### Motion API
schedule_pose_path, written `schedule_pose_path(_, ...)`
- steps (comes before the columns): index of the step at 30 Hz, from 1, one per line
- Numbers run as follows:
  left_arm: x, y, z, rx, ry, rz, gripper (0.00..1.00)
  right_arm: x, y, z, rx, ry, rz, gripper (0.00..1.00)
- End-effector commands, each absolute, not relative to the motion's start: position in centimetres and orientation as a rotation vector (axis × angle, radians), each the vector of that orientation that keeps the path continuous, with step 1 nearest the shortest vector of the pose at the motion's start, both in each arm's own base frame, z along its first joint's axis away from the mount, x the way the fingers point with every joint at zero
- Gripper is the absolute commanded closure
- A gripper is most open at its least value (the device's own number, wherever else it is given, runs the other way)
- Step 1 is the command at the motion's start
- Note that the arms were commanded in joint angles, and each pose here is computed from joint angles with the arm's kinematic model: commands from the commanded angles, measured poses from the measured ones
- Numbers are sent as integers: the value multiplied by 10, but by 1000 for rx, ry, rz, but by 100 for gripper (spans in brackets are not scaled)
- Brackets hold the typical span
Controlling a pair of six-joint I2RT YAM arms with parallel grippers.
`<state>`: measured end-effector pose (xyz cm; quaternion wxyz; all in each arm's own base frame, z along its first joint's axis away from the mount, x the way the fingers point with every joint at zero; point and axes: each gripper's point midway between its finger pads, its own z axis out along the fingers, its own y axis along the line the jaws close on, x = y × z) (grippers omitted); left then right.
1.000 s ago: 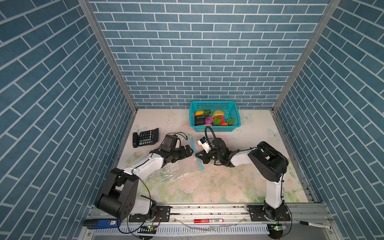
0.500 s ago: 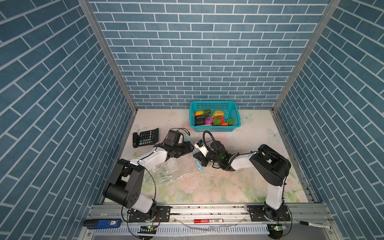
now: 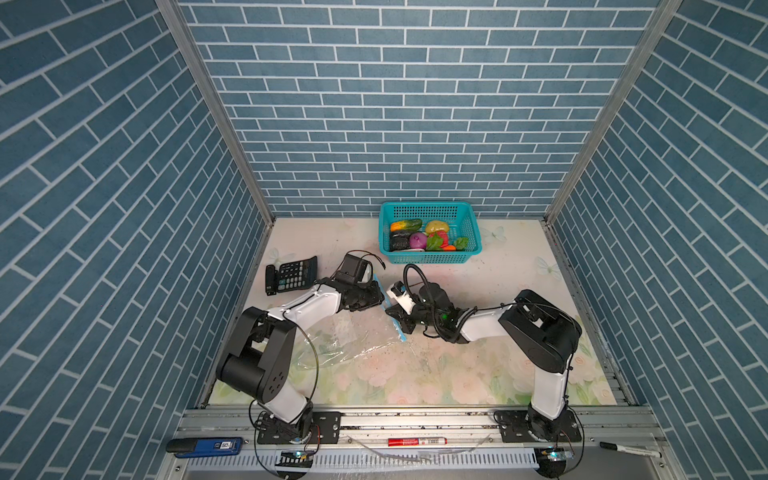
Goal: Place the food in the zip-top bag and seal the zipper
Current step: 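Pinch the blue zipper edge with the right gripper while the left gripper approaches it, then release the zipper and swing the right gripper to the basket while the left holds it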
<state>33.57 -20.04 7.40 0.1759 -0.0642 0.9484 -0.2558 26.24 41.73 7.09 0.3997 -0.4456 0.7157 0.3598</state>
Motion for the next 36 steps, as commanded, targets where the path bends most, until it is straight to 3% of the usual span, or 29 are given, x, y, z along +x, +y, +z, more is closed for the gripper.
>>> schedule_pose_path(1, 332, -203, 71, -126, 2727, -655, 66, 259, 423, 87, -1157, 1718, 896, 100)
schedule_pose_path(7, 332, -206, 72, -77, 2743, -584, 69, 257, 427, 91, -1175, 1684, 891, 100)
schedule_pose_path(15, 327, -203, 71, -60, 2765, -552, 87, 257, 429, 93, -1174, 1679, 890, 100)
schedule_pose_path(24, 321, -195, 76, -81, 2765, -519, 94, 258, 427, 97, -1150, 1685, 894, 100)
schedule_pose_path(25, 320, -194, 77, -86, 2766, -517, 94, 258, 426, 98, -1146, 1687, 893, 98)
schedule_pose_path(30, 318, -192, 86, -114, 2748, -526, 98, 255, 409, 116, -1093, 1734, 864, 66)
schedule_pose_path(36, 317, -193, 94, -141, 2744, -543, 100, 295, 355, 141, -947, 2005, 595, 57)
